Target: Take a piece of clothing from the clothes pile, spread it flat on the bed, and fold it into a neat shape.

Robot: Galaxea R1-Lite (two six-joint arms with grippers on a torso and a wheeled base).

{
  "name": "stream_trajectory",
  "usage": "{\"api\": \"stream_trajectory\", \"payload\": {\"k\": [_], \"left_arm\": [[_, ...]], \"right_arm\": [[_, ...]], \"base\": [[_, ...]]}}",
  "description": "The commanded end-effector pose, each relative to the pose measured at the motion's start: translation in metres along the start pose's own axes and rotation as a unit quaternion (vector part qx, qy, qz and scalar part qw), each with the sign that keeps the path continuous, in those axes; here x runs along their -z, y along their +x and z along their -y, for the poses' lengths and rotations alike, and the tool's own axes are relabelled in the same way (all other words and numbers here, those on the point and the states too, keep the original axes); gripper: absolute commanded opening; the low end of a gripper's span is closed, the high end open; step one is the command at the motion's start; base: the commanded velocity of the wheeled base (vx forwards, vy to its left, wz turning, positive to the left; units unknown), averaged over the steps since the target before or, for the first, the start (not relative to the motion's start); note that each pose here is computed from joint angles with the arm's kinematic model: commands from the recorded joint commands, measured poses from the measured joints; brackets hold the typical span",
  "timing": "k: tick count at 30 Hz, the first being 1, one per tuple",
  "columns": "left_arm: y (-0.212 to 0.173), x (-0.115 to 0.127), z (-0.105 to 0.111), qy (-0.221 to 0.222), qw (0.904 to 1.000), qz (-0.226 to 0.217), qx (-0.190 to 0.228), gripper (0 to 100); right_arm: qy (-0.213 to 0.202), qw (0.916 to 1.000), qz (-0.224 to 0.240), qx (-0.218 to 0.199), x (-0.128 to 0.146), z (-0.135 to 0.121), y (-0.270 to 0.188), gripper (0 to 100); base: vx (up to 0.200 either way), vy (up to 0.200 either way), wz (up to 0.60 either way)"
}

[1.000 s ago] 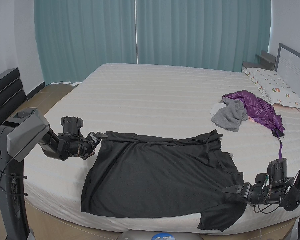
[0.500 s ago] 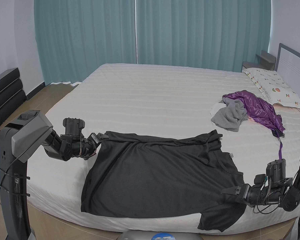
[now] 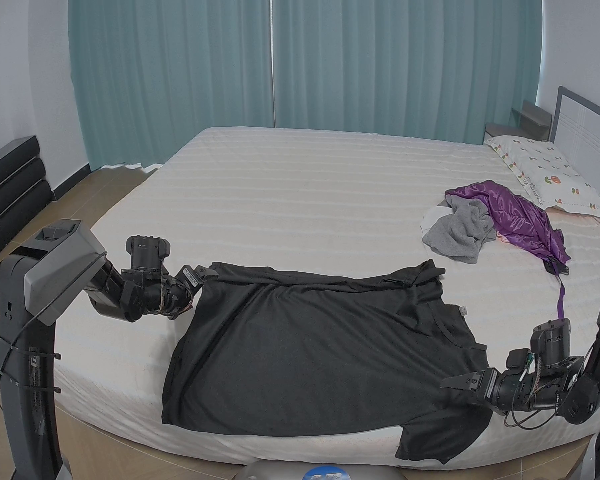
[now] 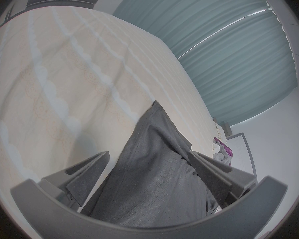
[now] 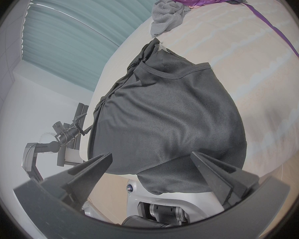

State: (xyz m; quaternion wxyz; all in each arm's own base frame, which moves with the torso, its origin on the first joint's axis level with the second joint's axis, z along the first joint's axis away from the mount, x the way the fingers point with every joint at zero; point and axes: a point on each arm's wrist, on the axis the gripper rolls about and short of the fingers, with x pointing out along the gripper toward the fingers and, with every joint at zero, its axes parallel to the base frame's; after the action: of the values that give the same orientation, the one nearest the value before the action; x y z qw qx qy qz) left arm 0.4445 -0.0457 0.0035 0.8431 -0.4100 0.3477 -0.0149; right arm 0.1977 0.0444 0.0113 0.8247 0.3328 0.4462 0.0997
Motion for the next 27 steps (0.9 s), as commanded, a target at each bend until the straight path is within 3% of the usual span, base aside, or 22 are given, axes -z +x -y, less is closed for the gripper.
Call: {"api": "stream_trajectory", "payload": {"k": [1, 9, 20, 27], "left_arm": [[0.002, -0.004, 0.006, 0.004, 0.9999, 0.006, 0.01, 100], [0.025, -0.01, 0.008, 0.01, 0.9994, 0.02, 0.025, 100], [0.062, -0.015, 0.01, 0.017, 0.9963, 0.078, 0.031, 100], [0.067, -0.014, 0.012, 0.021, 0.9957, 0.082, 0.038, 100]], "right_arm": [[0.0, 1.0, -0.006, 0.002, 0.002, 0.0, 0.001, 100], [-0.001, 1.0, -0.01, 0.002, 0.004, 0.0, 0.001, 100], [-0.004, 0.9999, -0.01, 0.001, 0.005, -0.001, 0.001, 100], [-0.005, 1.0, -0.008, 0.0, 0.004, -0.002, 0.0, 100]], "base": [[0.0, 0.0, 0.0], [0.0, 0.0, 0.0], [0.0, 0.0, 0.0], [0.0, 0.0, 0.0]]}}
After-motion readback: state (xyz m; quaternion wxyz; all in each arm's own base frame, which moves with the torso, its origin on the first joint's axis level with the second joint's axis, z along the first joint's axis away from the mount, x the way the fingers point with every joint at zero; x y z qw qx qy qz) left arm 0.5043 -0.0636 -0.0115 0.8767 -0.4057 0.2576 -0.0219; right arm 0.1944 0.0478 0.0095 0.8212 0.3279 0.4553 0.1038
